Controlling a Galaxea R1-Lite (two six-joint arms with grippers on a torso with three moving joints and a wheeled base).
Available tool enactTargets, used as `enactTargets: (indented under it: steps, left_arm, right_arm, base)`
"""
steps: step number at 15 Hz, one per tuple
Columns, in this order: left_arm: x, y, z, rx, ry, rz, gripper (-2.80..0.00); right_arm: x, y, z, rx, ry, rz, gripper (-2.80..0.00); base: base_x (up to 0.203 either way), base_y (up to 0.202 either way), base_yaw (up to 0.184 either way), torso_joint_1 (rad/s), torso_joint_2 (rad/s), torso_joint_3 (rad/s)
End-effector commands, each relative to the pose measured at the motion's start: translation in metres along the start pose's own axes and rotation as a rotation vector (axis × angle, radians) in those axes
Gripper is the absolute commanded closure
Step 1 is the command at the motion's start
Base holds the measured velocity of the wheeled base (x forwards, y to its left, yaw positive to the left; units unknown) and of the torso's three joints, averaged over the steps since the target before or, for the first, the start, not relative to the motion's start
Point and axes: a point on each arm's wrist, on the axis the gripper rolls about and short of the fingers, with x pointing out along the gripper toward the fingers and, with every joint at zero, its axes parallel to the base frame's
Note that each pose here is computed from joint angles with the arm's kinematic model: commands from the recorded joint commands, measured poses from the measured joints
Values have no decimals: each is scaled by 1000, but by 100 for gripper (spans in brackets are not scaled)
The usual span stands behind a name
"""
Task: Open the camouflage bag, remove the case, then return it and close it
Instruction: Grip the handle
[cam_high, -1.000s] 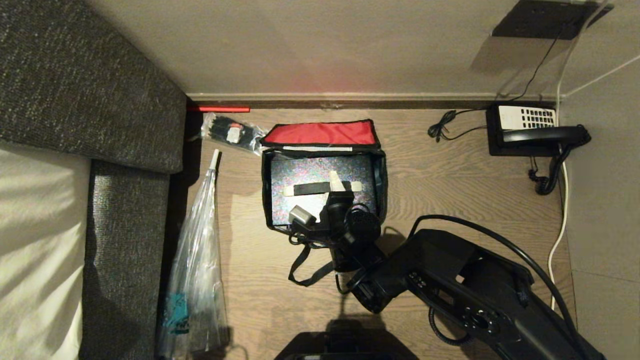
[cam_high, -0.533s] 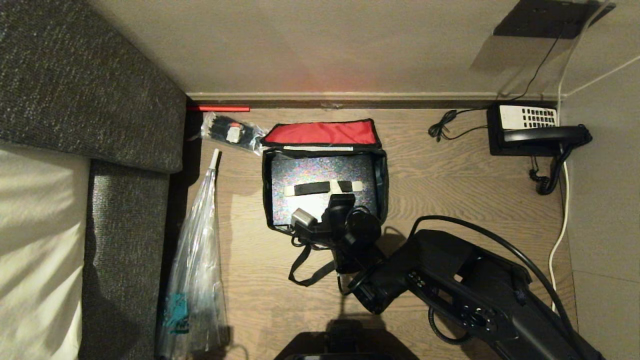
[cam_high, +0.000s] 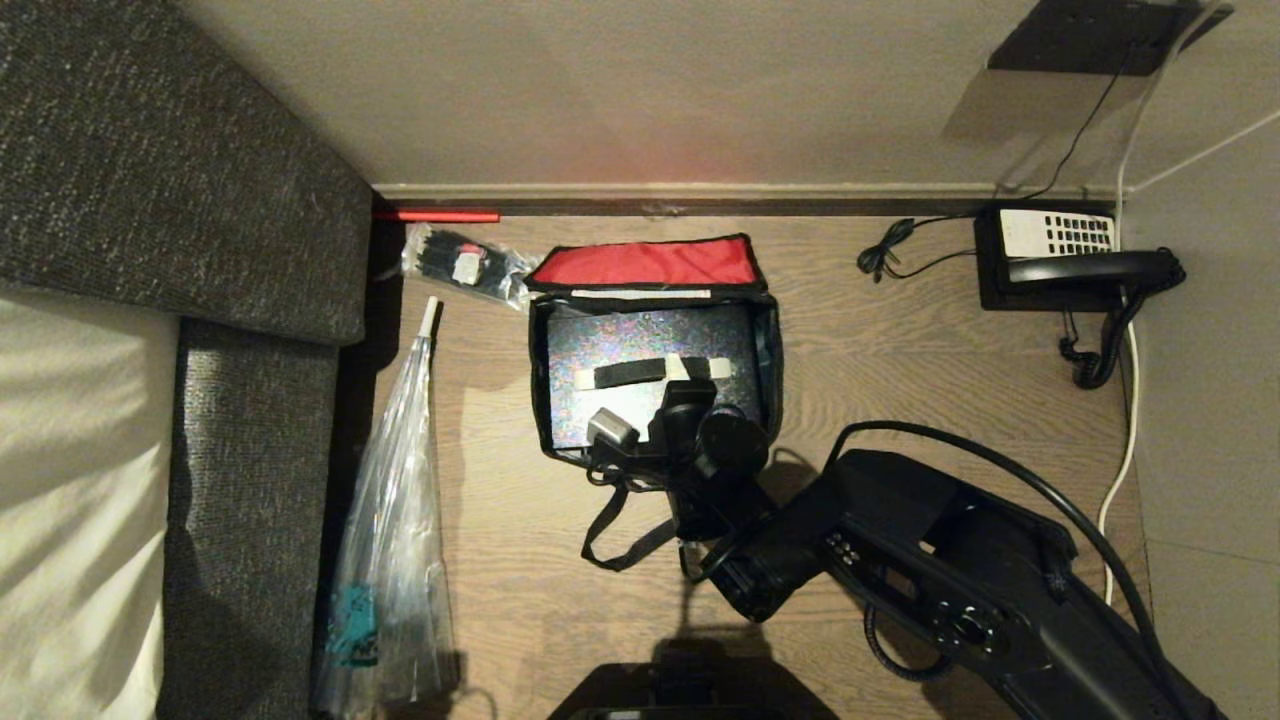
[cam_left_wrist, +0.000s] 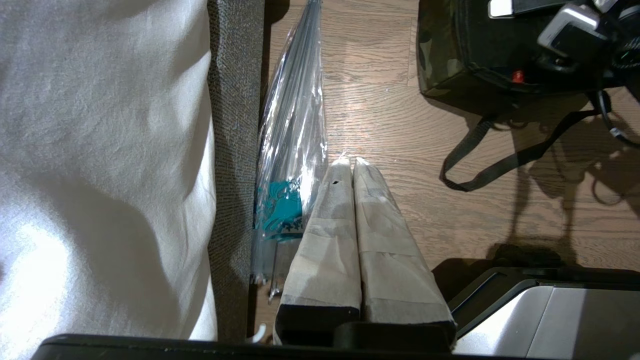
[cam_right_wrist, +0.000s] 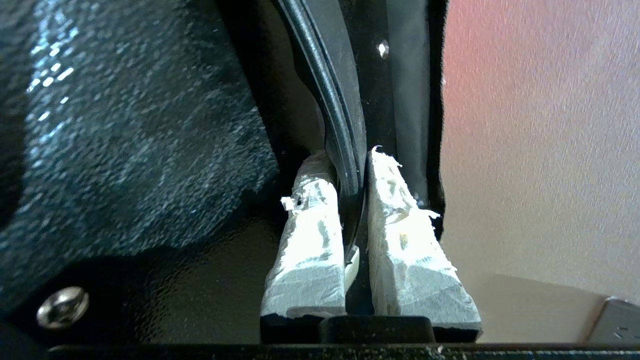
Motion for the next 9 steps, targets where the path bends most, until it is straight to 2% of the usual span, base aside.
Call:
enactTargets:
  steps: [1,9]
  left_arm:
    - [0,0,0,0,2,0,0]
    - [0,0,0,0,2,0,0]
  right_arm:
    - [2,-14,1,11,2,-28,0]
    - [4,-43,4,36,1,-62,0]
  base:
    - [0,0,0,0,0,0]
    - [0,0,0,0,0,0]
